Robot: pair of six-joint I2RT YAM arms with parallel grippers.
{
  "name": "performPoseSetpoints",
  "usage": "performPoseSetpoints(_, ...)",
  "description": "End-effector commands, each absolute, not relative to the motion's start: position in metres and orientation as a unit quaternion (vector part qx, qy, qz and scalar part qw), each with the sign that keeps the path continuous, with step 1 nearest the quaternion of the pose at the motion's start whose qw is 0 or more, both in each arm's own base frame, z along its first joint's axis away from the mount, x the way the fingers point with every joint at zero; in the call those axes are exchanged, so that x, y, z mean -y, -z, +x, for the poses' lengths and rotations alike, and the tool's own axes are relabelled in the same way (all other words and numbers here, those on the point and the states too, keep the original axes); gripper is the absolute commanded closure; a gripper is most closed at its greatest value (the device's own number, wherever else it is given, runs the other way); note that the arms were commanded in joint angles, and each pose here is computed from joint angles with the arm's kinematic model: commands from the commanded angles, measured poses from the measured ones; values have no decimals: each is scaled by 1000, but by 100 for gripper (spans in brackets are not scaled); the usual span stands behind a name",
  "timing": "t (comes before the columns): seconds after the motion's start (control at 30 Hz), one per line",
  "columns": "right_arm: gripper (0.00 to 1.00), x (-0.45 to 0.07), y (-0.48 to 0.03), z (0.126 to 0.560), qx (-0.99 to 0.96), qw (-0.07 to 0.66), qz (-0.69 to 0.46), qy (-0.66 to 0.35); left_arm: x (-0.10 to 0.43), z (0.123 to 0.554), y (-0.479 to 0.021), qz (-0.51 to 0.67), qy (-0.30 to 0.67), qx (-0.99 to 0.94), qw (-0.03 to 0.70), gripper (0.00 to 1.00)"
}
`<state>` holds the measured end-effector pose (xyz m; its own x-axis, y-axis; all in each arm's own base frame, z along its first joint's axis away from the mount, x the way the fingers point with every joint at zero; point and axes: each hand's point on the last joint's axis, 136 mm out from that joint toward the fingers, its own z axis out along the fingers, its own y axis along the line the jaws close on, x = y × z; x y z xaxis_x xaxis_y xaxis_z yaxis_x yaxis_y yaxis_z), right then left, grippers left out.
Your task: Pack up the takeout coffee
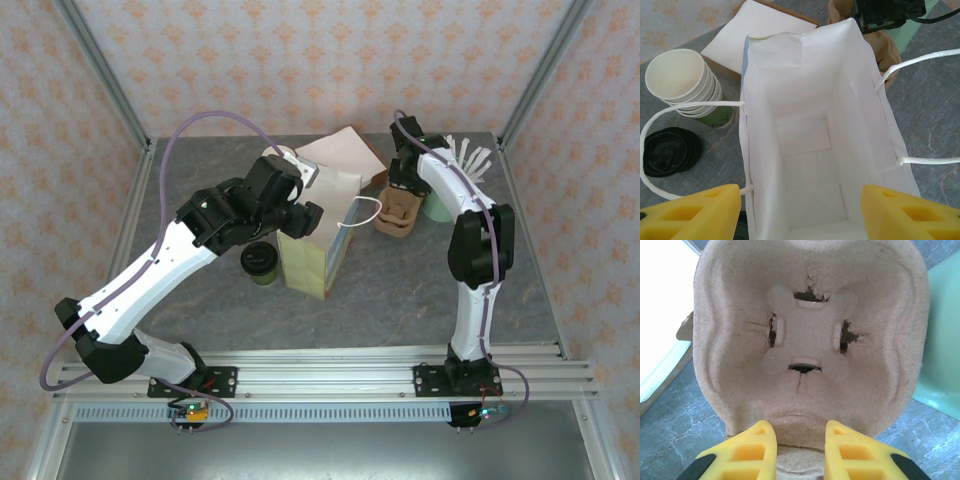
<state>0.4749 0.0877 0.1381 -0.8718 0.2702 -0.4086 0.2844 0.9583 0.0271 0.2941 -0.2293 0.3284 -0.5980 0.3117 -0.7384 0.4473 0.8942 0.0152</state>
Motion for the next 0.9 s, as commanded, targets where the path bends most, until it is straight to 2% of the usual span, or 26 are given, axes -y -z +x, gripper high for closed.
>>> performPoseSetpoints(0.0,79,-86,-174,470,-962,236,138,5,229,298,-342,213,95,-880,413,34)
performPoseSetpoints(0.43,79,-110,-230,433,-955,277,73,-75,260,295,-361,219,180,-862,420,35)
performPoseSetpoints(0.73,79,-114,-288,389,-924,333,65,-177,317,294,-380,251,298,-836,386,35)
performPoseSetpoints(0.87,79,-107,-304,371,-902,354,91,-231,337,304,-385,265,311,-832,376,36)
